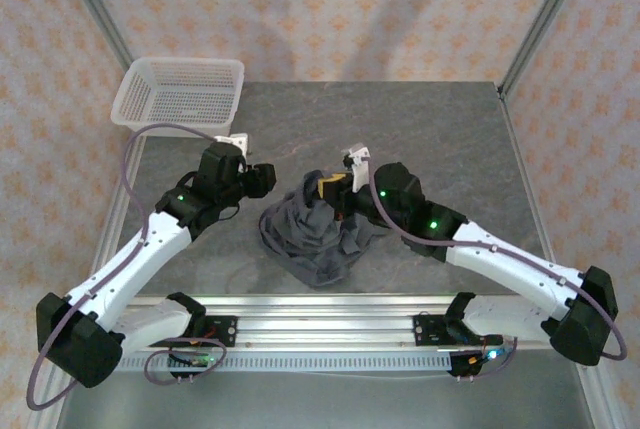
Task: Fold the inside-out t-shirt
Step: Turn the T-shirt inside out at the center of the table.
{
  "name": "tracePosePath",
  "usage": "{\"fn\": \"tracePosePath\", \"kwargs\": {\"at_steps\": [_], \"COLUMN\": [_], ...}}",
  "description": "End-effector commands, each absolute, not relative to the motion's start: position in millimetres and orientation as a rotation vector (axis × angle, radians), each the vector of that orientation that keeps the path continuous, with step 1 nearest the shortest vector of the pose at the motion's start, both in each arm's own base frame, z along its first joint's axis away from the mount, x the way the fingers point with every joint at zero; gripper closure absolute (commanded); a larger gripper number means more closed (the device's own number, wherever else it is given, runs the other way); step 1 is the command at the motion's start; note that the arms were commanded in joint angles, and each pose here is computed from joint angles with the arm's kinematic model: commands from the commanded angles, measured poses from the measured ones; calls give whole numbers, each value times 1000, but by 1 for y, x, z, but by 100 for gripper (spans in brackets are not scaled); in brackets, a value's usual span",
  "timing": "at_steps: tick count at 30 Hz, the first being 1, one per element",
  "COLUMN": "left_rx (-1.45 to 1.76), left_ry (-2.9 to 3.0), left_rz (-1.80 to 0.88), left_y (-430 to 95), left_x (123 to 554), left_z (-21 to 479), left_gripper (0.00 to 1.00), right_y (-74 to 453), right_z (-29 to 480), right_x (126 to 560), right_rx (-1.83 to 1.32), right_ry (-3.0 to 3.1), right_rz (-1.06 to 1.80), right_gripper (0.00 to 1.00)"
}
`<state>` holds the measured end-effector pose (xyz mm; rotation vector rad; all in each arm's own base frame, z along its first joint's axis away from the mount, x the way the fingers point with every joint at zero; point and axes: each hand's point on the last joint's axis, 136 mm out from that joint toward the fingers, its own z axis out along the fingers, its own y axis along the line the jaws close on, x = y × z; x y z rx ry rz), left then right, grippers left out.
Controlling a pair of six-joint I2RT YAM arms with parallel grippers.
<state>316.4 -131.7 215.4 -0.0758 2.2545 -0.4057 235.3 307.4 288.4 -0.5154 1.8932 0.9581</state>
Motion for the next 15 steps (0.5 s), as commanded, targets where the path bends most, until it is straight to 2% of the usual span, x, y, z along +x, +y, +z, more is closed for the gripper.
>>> {"fn": "tracePosePath", "kwargs": {"at_steps": [1,4,6,10,13,15], "left_rx": [-42,-66,-61,30,119,102], "left_ry": [2250,2269,2232,2137,2130,2152], "left_rz": [-303,-247,-371,-751,-775,-754], "left_y": [-118,-105,-115,-172,-208,-222], "left_x": [314,302,290,257,241,244], "left_z": [217,220,236,267,273,267], "left_gripper": [43,43,43,39,38,37], "right_y": [312,303,292,293,301,305], "right_z": [300,295,282,271,267,266], "right_x": [238,256,272,279,283,285], "right_rx": [-429,-314,-219,-203,-210,-204], "right_ry": [1873,1897,1956,2008,2027,2030], "right_rz": [1108,1097,1030,1015,1032,1042], "right_gripper": [100,100,100,100,100,100]}}
